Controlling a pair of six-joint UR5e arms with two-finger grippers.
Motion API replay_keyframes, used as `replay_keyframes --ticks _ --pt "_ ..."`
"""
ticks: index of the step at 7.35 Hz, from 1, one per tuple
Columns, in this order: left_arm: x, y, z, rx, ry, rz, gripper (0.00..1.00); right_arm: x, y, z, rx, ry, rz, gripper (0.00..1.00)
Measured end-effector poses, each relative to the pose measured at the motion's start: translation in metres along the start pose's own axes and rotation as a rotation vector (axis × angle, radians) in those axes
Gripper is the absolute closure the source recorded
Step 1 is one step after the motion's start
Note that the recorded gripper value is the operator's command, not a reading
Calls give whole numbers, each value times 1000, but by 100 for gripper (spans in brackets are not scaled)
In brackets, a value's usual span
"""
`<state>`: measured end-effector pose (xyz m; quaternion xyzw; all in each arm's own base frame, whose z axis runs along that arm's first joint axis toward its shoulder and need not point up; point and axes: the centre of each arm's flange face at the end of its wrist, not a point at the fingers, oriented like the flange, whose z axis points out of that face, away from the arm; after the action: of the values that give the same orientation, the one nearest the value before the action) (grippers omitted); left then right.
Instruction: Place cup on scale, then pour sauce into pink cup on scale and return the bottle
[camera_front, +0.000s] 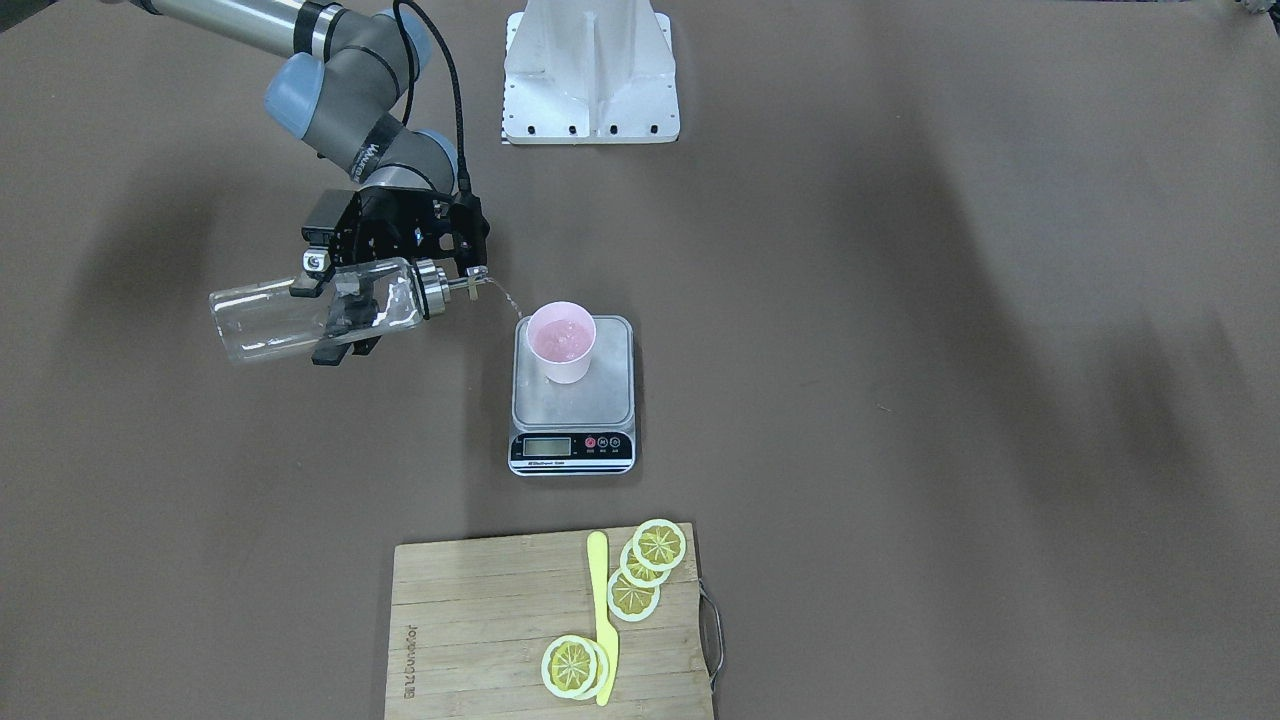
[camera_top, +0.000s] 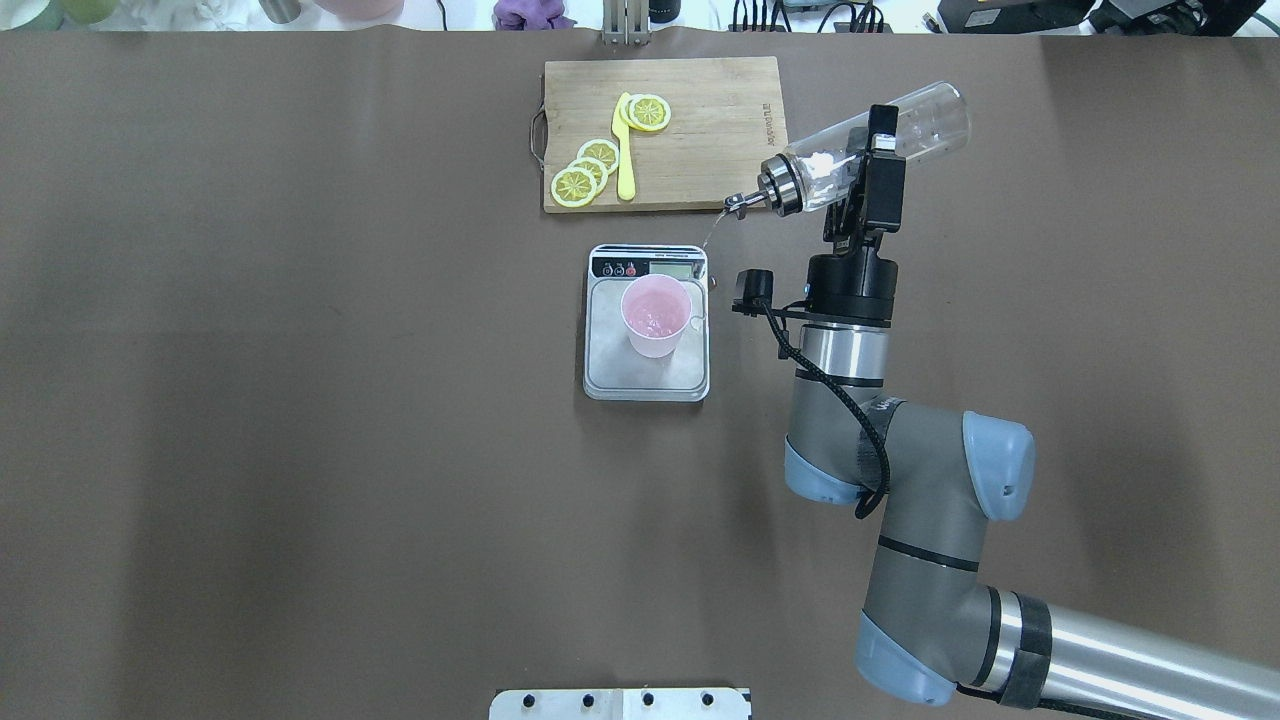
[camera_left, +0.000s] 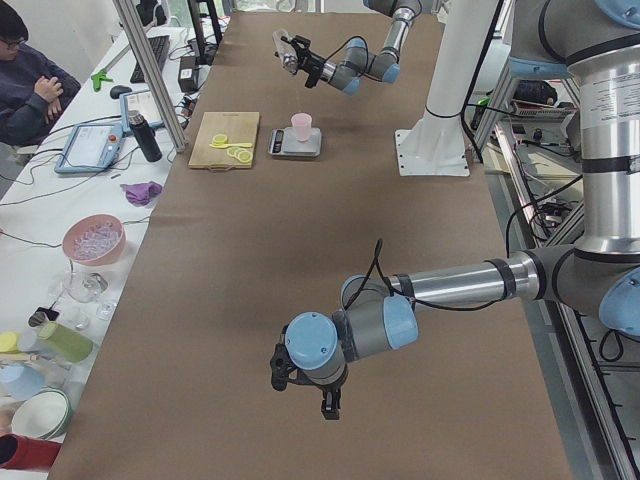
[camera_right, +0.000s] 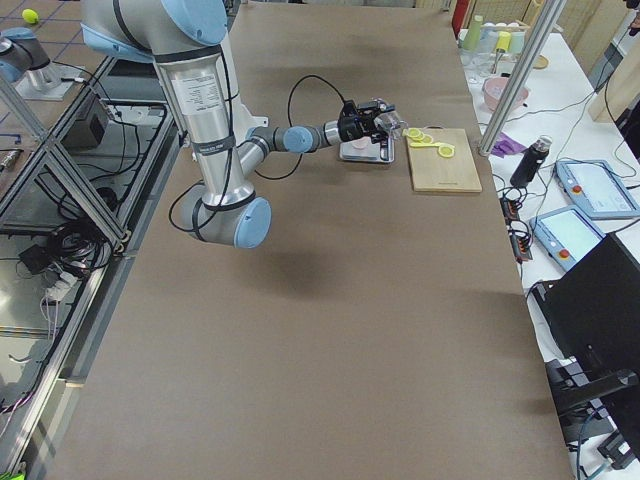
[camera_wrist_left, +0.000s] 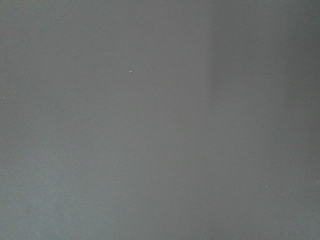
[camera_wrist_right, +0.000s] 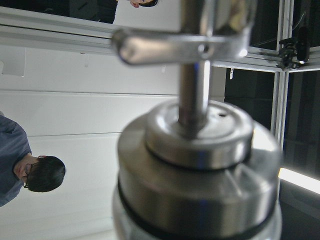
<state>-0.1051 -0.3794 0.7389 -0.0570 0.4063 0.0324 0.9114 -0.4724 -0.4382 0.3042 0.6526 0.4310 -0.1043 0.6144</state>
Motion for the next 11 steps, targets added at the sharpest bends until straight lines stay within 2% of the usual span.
replay_keyframes --ticks 2,5,8,11 --pt "1 0 -1 3 -1 4 2 10 -5 -4 -31 -46 36 100" --pt "5 -2 -5 13 -4 15 2 32 -14 -13 -91 -149 113 100" --pt "9 -3 -10 26 -9 33 2 57 -18 -23 -186 -312 211 100" --pt "14 -4 -16 35 -15 43 2 94 -16 -26 -316 -530 349 100"
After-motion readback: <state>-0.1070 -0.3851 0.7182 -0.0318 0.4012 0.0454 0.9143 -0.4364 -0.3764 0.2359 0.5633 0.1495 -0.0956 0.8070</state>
